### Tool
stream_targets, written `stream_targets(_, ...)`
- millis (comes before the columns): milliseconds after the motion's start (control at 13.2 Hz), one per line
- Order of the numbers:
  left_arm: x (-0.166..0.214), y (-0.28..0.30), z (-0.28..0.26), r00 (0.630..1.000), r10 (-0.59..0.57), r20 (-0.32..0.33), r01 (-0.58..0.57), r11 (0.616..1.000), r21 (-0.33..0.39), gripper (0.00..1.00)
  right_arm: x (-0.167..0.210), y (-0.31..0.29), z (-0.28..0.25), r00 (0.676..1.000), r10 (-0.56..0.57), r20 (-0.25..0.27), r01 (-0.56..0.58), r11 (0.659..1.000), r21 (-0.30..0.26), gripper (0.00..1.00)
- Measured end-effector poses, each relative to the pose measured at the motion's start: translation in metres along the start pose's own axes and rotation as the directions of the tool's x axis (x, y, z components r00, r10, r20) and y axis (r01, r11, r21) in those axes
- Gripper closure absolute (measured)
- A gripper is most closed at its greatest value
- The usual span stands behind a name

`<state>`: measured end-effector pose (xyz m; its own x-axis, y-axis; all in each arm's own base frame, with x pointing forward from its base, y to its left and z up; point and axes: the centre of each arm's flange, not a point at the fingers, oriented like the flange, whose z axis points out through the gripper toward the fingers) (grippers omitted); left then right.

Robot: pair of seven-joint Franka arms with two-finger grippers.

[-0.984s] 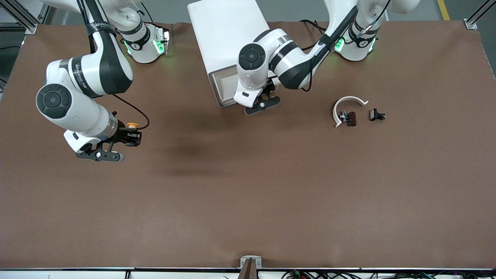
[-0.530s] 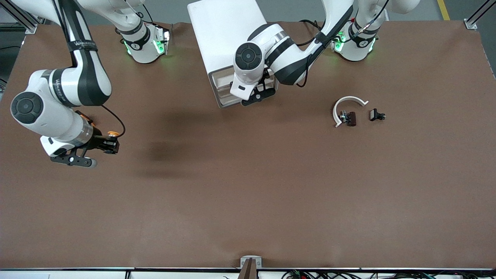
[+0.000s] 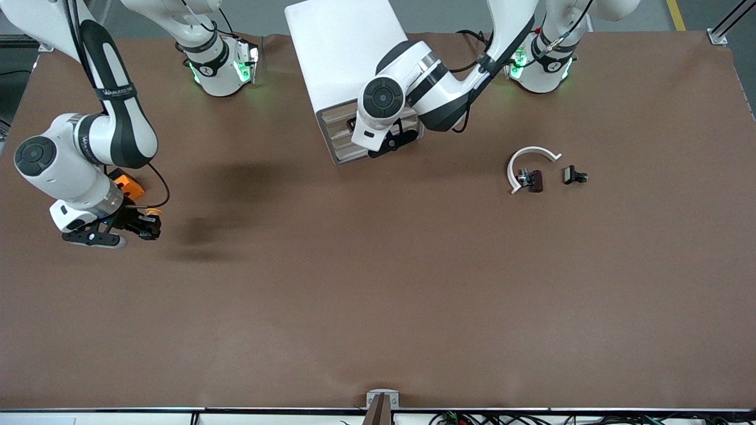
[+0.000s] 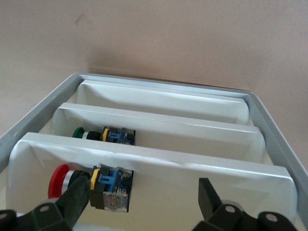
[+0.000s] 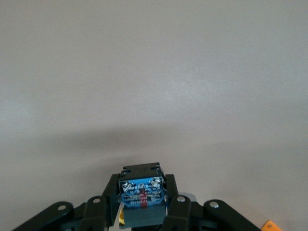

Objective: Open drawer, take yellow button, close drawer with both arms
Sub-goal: 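Set the button on the table with the right gripper while the left gripper withdraws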

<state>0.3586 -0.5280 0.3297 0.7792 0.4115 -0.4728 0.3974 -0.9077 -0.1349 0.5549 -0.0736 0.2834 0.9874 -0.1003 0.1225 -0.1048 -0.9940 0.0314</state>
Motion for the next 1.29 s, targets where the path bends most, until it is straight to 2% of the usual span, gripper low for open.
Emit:
stream_targets(227,0.005,-0.001,-0.001,0.995,-0.103,0.004,0.103,0.995,-0.003,0.00,-0.007,0.008,0.029,1.000,-0.008,-0.017,0.008,1.000,-0.006,0.58)
stream_targets(378,0.010,0.000,-0.010,0.983,-0.182,0.005,0.182,0.983,-0.022,0.00,-0.012,0.013,0.057,1.000,-0.015,0.003,0.015,1.000,-0.010,0.58)
stream_targets(530,0.032,-0.002,-0.039,0.973,-0.232,-0.008,0.231,0.971,-0.060,0.00,-0.018,0.014,0.081,0.999,-0.017,0.035,0.017,1.000,-0.012,0.58)
stream_targets(606,0.051,-0.008,-0.059,0.968,-0.246,-0.042,0.242,0.967,-0.073,0.00,-0.019,0.013,0.090,0.999,-0.018,0.046,0.019,1.000,-0.012,0.58)
stream_targets(908,0.120,-0.036,-0.123,0.924,-0.285,-0.253,0.263,0.957,-0.119,0.00,-0.016,0.012,0.097,0.998,-0.021,0.053,0.022,1.000,-0.012,0.58)
stream_targets(984,0.133,-0.042,-0.134,0.911,-0.294,-0.290,0.267,0.955,-0.128,0.00,-0.014,0.012,0.095,0.999,-0.021,0.048,0.021,1.000,-0.013,0.51)
stream_targets(1135,0.156,-0.054,-0.155,0.888,-0.289,-0.357,0.255,0.957,-0.141,0.00,-0.009,0.013,0.091,0.999,-0.021,0.039,0.021,1.000,-0.013,0.30)
stream_targets(1287,0.178,-0.068,-0.171,0.878,-0.234,-0.419,0.202,0.972,-0.120,0.00,-0.002,0.012,0.081,0.998,-0.021,0.066,0.022,1.000,-0.011,0.10)
